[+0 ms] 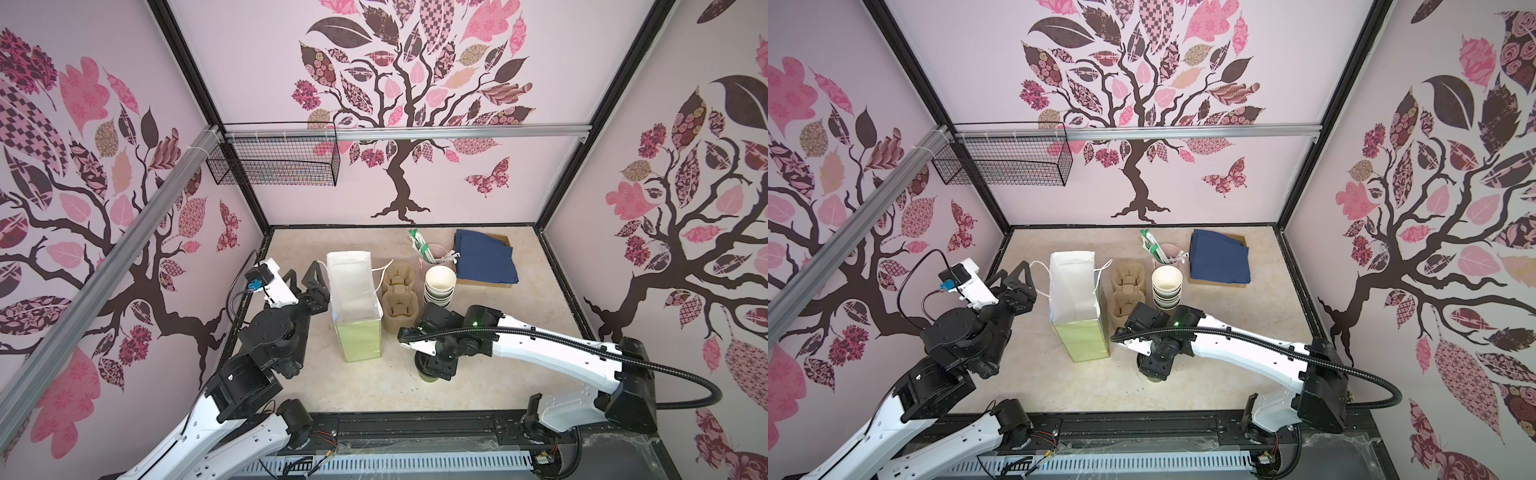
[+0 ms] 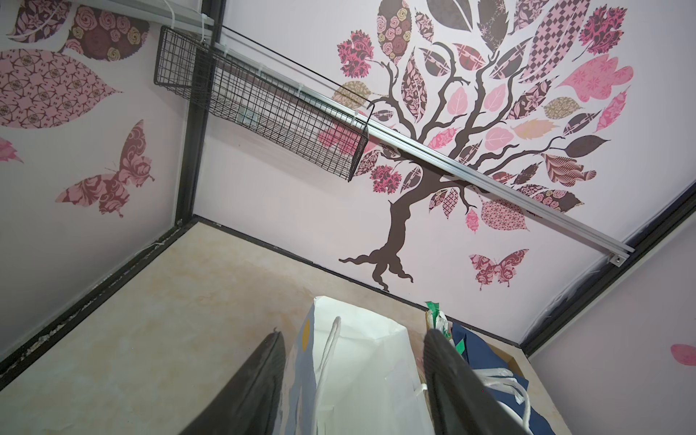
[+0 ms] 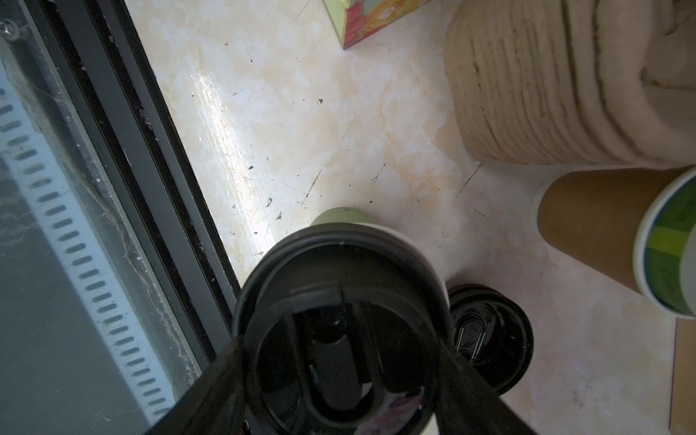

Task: Pack a coffee takeout order
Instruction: Close the lid on the coffee cup.

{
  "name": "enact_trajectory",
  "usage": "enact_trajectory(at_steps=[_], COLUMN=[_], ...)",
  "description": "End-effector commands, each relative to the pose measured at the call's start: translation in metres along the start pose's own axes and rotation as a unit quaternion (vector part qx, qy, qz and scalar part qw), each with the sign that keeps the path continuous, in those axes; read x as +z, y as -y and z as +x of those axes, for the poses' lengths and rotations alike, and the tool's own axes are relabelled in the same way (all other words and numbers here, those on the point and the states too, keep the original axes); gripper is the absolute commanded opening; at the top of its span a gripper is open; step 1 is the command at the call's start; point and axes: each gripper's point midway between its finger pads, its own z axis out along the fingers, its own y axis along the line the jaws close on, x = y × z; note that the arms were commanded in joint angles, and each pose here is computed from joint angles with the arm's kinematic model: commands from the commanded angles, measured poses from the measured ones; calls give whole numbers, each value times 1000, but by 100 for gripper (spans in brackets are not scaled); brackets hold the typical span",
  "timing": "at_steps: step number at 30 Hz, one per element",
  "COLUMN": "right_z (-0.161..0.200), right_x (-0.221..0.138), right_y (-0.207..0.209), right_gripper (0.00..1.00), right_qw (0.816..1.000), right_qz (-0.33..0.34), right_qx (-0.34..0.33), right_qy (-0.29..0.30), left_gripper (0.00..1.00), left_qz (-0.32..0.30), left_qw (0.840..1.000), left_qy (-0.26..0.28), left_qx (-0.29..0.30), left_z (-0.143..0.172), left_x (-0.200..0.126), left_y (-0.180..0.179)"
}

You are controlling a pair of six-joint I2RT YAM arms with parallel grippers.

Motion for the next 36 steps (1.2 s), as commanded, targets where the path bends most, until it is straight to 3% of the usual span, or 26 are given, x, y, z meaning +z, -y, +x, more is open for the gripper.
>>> enact_trajectory(at_steps=[1,27,36], right_z=[0,7,12], right_x=[-1,14,20], right_y=[-2,3,-4], right_gripper=[70,71,73], right_qw=[1000,1000,1000], right_qz=[-1,17,-5], right_qx=[0,5,-5], right_qy=[-13,-18,-17], left_gripper=[62,62,62], left_qz=[7,9,15], left_qw=[1000,1000,1000], left_qy=[6,5,3], left_qx=[2,9,14], left_z=[-5,-5,-6], left_x=[-3,-1,-1], left_y=[0,3,6])
